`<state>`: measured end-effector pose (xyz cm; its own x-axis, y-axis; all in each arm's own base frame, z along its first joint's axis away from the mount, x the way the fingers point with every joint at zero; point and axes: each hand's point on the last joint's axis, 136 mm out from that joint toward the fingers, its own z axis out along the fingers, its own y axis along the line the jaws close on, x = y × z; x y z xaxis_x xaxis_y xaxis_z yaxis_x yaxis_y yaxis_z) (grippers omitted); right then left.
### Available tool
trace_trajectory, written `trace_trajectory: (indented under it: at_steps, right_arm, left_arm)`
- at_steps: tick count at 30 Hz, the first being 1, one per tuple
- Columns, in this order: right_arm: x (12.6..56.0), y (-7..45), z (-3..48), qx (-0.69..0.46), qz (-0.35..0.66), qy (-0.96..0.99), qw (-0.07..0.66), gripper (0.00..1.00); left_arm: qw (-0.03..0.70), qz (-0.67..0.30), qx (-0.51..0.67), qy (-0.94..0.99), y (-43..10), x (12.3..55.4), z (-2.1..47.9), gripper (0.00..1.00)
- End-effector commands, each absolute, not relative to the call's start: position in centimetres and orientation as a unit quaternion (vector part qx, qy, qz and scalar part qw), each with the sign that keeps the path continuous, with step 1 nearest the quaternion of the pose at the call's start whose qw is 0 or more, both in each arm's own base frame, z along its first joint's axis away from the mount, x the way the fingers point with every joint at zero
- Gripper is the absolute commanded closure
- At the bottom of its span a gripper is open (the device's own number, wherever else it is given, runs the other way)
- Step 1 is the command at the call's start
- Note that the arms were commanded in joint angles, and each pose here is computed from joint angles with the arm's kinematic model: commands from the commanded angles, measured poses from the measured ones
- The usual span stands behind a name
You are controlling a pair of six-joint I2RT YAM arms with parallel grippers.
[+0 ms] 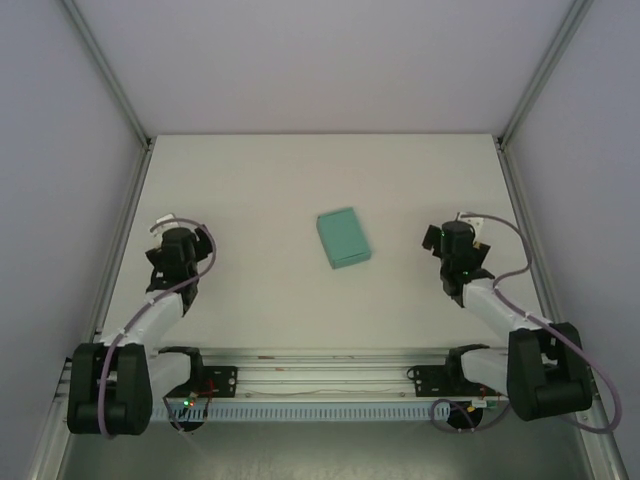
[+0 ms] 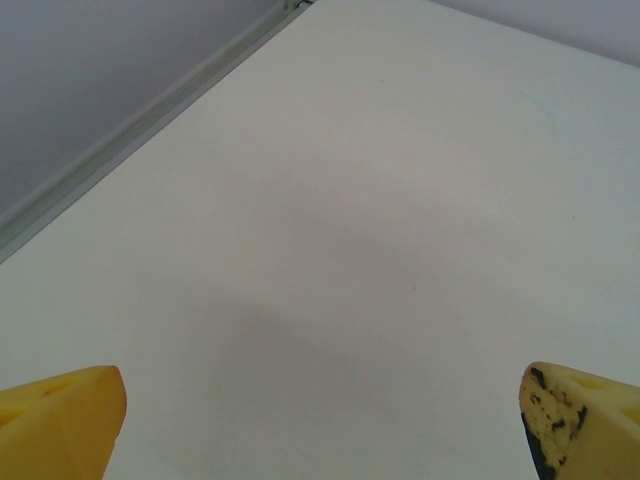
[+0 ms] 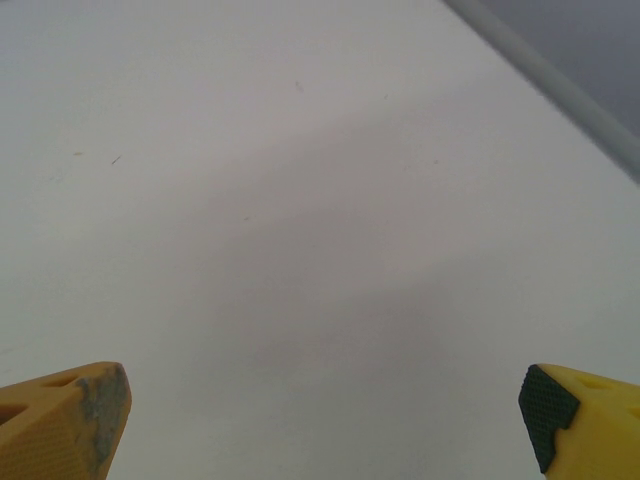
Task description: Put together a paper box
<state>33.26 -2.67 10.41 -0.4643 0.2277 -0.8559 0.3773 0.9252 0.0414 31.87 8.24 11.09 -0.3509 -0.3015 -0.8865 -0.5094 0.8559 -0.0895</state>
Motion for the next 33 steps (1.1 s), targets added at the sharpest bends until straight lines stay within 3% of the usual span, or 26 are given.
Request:
trace_trajectory:
  at_steps: [1,7,14,16,18,33]
  right_arm:
    - [35.1,-3.3,13.7,0.171,-0.09,0.796,0.573,0.0]
    - [36.5,-4.0,13.7,0.178,-0.081,0.763,0.616,0.0]
    - [38.1,-3.7,10.8,0.163,-0.057,0.77,0.614,0.0]
    - [38.9,-3.9,9.8,0.163,-0.033,0.809,0.564,0.0]
    - [39.0,-4.3,9.9,0.171,-0.023,0.799,0.577,0.0]
    - [39.0,-4.2,9.8,0.168,-0.023,0.804,0.57,0.0]
  left_arm:
    - [0.602,0.098,-0.199,0.767,7.9,33.9,14.5,0.0]
    - [0.612,0.062,-0.161,0.772,6.3,35.5,13.2,0.0]
    - [0.646,0.049,-0.125,0.752,5.5,37.4,11.5,0.0]
    - [0.593,0.051,-0.128,0.793,5.5,38.2,10.4,0.0]
    - [0.623,0.055,-0.122,0.771,5.3,37.9,10.9,0.0]
    - [0.605,0.062,-0.126,0.784,5.4,38.0,10.7,0.0]
